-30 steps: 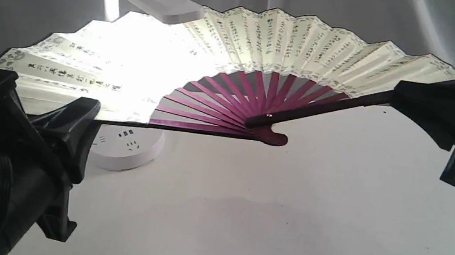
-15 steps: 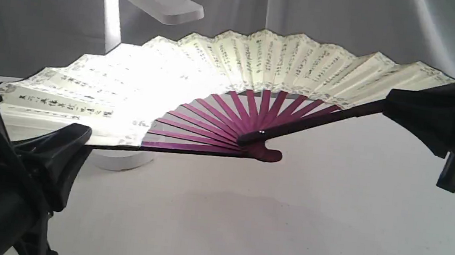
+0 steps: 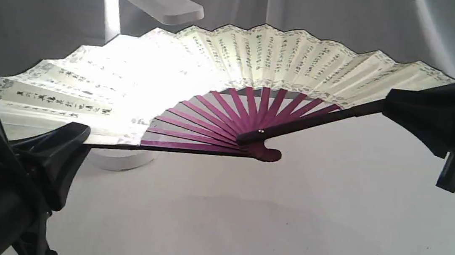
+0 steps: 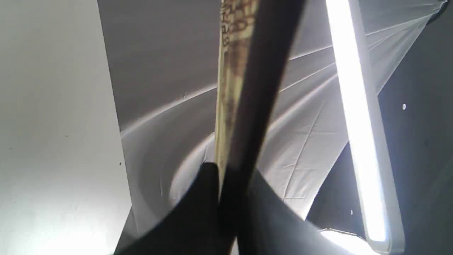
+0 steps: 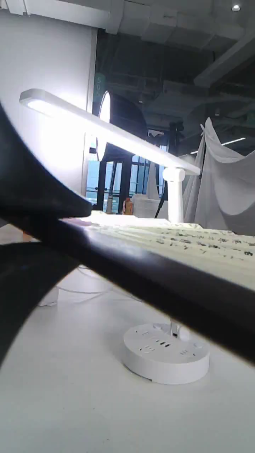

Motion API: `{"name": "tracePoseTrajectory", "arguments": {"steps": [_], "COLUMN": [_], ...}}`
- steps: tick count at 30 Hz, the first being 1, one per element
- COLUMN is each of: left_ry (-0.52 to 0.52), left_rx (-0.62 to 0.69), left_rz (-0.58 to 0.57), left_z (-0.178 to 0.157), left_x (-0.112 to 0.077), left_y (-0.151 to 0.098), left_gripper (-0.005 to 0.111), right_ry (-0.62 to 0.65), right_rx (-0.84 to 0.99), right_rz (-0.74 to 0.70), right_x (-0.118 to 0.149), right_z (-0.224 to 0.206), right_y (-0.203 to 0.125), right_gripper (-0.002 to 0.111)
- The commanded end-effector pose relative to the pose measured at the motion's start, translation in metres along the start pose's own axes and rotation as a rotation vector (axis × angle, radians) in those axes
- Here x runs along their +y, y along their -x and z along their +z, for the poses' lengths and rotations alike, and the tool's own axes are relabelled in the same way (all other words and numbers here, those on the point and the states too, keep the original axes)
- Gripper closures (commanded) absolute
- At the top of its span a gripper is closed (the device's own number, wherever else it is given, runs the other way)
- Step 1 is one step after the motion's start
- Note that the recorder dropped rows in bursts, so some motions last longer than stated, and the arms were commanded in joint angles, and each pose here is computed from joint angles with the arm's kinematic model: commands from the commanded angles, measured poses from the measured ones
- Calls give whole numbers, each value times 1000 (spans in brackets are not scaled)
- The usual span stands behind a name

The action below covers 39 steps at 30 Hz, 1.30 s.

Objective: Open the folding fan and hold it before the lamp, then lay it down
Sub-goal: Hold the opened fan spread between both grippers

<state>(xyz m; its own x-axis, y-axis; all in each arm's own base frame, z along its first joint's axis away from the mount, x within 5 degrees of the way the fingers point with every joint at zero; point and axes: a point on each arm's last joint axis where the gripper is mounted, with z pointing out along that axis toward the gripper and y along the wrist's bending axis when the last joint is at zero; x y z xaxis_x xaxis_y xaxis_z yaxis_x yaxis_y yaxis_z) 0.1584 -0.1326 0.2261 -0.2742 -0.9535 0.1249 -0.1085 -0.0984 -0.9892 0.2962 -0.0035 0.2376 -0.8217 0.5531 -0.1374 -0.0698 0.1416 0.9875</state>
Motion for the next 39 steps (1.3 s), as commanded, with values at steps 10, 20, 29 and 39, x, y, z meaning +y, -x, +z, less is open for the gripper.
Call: {"name": "tracePoseTrajectory", "arguments": {"steps": [10,20,29,39], "left_ry": [-233,-235,-235,-234], "left_rx": [-174,-171,-171,-173], "left_rz": [-70,-71,-71,-72], "left_z": [-5,-5,-5,-5], "left_x": [-22,-22,-22,-22], "left_y": [19,19,19,19], "left_gripper": [107,107,107,107], "right_ry": [-55,-55,-55,-56], "right_rx": [-96,-96,-96,-98], "right_rz": [-40,-40,-40,-50], "right_x": [-4,-4,-4,-4], "right_z": [-7,-7,-7,-8], "right_y": [11,11,11,12], "right_gripper": [108,108,108,108]}}
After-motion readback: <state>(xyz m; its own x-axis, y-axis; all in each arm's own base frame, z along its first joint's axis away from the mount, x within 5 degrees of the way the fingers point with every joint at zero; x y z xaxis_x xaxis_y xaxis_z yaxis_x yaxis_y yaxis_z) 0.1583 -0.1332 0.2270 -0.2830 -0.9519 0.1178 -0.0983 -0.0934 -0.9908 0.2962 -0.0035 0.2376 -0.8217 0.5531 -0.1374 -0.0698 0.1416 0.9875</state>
